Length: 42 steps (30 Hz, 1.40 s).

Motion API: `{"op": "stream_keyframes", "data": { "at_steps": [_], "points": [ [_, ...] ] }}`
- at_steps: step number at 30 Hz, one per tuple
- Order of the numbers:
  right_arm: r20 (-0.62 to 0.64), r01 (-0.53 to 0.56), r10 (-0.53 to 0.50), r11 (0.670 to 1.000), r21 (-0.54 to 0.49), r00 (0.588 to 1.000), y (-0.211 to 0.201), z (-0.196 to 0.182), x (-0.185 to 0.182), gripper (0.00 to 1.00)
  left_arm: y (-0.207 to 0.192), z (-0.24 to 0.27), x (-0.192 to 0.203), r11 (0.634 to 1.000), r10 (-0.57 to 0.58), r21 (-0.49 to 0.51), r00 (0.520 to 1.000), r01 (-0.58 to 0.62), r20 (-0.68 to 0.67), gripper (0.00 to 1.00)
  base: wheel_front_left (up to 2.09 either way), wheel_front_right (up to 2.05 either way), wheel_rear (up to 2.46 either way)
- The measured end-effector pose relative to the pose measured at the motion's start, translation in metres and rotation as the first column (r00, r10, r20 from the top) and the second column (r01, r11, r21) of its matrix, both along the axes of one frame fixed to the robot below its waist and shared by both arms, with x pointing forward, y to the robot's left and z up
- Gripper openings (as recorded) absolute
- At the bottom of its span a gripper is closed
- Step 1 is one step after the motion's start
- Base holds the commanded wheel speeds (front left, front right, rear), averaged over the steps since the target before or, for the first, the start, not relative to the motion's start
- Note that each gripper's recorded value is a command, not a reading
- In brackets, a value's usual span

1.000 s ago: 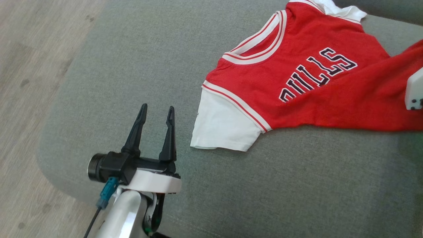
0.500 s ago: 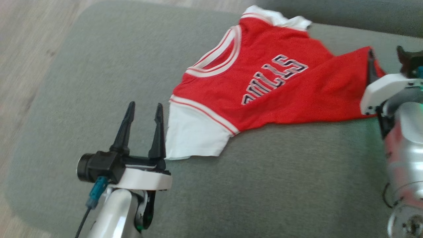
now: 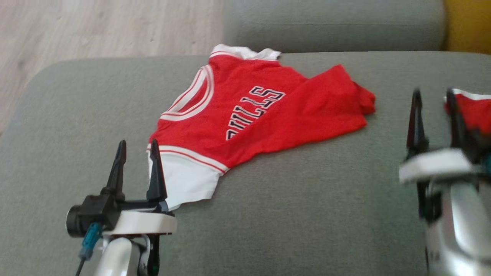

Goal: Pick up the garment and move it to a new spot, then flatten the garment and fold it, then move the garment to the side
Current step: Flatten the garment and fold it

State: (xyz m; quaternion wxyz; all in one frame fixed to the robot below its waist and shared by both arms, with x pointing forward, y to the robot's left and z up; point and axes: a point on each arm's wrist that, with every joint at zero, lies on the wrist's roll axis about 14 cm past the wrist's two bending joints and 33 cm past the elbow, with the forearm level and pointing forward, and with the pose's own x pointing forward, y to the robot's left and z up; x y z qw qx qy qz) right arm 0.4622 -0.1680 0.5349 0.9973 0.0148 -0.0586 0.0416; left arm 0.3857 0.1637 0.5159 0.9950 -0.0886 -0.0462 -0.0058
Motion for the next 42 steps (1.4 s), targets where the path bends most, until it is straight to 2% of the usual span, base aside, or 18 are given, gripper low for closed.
{"op": "stream_keyframes", "data": {
  "at_steps": [5,9,16,20,23,27,30,38,39,40,42],
  "points": [
    [-0.052,0.039,-0.035,0.997,0.064,0.998,-0.017,-0.028,-0.060,1.00,-0.006,-0.003,-0.003,1.000,-0.016,-0.006,1.000,0.016,-0.008,1.00,0.00,0.00,0.00],
    [-0.070,0.079,-0.072,0.992,0.101,0.995,-0.028,-0.036,-0.088,1.00,-0.012,-0.016,-0.012,0.999,-0.033,-0.009,0.998,0.033,-0.047,1.00,0.00,0.00,0.00],
    [-0.067,0.078,-0.071,0.992,0.098,0.995,-0.028,-0.035,-0.089,1.00,-0.017,-0.031,-0.010,0.999,-0.047,-0.007,0.995,0.047,-0.093,1.00,0.00,0.00,0.00],
    [-0.068,0.066,-0.059,0.993,0.103,0.996,-0.024,-0.036,-0.082,1.00,-0.009,-0.056,-0.007,1.000,0.004,0.017,0.984,-0.001,-0.178,1.00,0.00,0.00,0.00],
    [-0.075,0.052,-0.044,0.993,0.106,0.996,-0.019,-0.038,-0.076,1.00,-0.003,-0.090,-0.005,0.998,0.040,0.051,0.952,-0.026,-0.305,1.00,0.00,0.00,0.00],
    [-0.094,0.058,-0.047,0.992,0.113,0.994,-0.020,-0.045,-0.071,1.00,0.005,-0.128,-0.004,0.995,0.079,0.097,0.881,-0.039,-0.466,1.00,0.00,0.00,0.00],
    [-0.114,0.062,-0.050,0.992,0.113,0.992,-0.021,-0.052,-0.070,1.00,0.008,-0.153,-0.006,0.992,0.077,0.130,0.812,-0.002,-0.579,1.00,0.00,0.00,0.00],
    [-0.118,0.073,-0.060,0.991,0.112,0.991,-0.024,-0.054,-0.064,1.00,0.004,-0.163,0.000,0.991,0.059,0.130,0.781,0.028,-0.622,1.00,0.00,0.00,0.00],
    [-0.120,0.073,-0.059,0.991,0.113,0.991,-0.024,-0.055,-0.064,1.00,0.001,-0.164,0.000,0.991,0.042,0.123,0.777,0.047,-0.628,0.69,0.00,0.00,0.00],
    [-0.122,0.072,-0.058,0.991,0.113,0.991,-0.024,-0.055,-0.064,1.00,-0.002,-0.163,0.001,0.991,0.026,0.120,0.776,0.064,-0.631,0.00,0.00,0.00,0.00],
    [-0.131,0.068,-0.053,0.991,0.114,0.990,-0.022,-0.058,-0.064,1.00,-0.007,-0.161,0.001,0.990,0.000,0.108,0.777,0.088,-0.629,0.00,0.00,0.00,0.00]
  ]
}}
